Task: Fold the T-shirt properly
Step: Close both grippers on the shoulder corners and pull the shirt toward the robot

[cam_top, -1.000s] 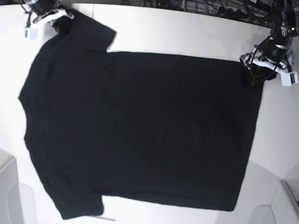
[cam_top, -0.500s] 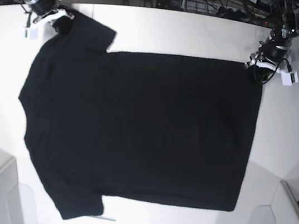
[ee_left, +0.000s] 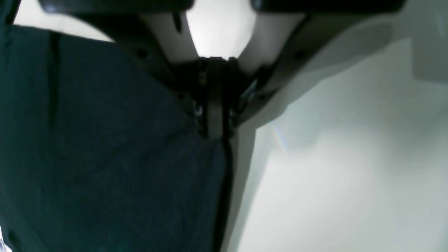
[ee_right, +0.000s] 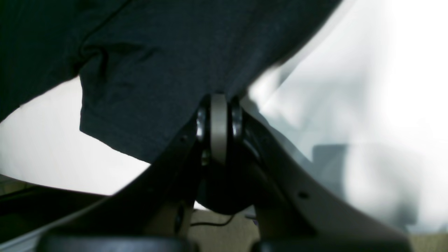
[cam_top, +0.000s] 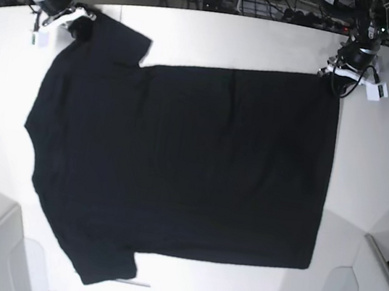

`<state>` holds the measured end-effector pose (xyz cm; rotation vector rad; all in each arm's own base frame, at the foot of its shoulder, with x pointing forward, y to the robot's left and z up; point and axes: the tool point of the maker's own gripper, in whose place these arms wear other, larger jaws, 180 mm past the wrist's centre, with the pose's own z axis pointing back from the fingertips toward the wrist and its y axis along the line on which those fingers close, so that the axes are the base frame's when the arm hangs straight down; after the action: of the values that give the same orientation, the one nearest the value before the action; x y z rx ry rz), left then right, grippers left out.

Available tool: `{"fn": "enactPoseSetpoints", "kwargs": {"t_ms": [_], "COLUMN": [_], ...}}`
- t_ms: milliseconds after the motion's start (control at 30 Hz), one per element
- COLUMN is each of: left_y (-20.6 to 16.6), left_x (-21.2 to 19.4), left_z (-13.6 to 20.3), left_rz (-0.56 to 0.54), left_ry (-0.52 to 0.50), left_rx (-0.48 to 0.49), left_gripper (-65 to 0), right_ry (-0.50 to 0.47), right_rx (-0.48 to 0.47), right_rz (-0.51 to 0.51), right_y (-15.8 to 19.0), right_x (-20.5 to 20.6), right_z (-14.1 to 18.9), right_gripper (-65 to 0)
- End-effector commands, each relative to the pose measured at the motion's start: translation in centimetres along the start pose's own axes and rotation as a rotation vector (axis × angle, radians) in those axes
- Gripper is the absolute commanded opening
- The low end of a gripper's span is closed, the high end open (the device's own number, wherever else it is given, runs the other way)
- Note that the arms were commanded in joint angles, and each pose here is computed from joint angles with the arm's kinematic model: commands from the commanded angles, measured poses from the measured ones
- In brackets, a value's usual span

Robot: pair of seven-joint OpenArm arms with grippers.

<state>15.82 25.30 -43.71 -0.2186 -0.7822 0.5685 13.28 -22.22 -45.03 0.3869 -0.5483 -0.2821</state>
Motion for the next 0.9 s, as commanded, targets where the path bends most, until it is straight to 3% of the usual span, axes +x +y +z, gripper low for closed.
{"fn": "enactPoseSetpoints", "kwargs": {"t_ms": [0, 200, 467, 867], "left_y": [1.4, 1.4, 0.9, 3.0], "left_x": [-1.9, -2.2, -1.0, -0.3], "left_z": [0.9, 2.5, 3.5, 5.5], "left_rz": [-0.025, -0.057, -0.110, -0.136], "left_ry": [0.085, 0.091, 0.079, 0.073], "left_rx": [0.060, 0.062, 0.047, 0.101], "left_gripper": [-65.0, -65.0, -65.0, -65.0], "right_ry": [0.137, 0.164, 0.131, 0.146], "right_rx": [-0.075, -0.099, -0.145, -0.155], "right_rz": [0.013, 0.022, 0.118, 0.117], "right_y": [-1.7, -2.3, -1.3, -0.2], "right_x": [-2.9, -4.2, -3.1, -4.7], "right_z": [0.8, 2.0, 4.7, 6.0], "right_gripper": [-65.0, -65.0, -65.0, -65.0]}}
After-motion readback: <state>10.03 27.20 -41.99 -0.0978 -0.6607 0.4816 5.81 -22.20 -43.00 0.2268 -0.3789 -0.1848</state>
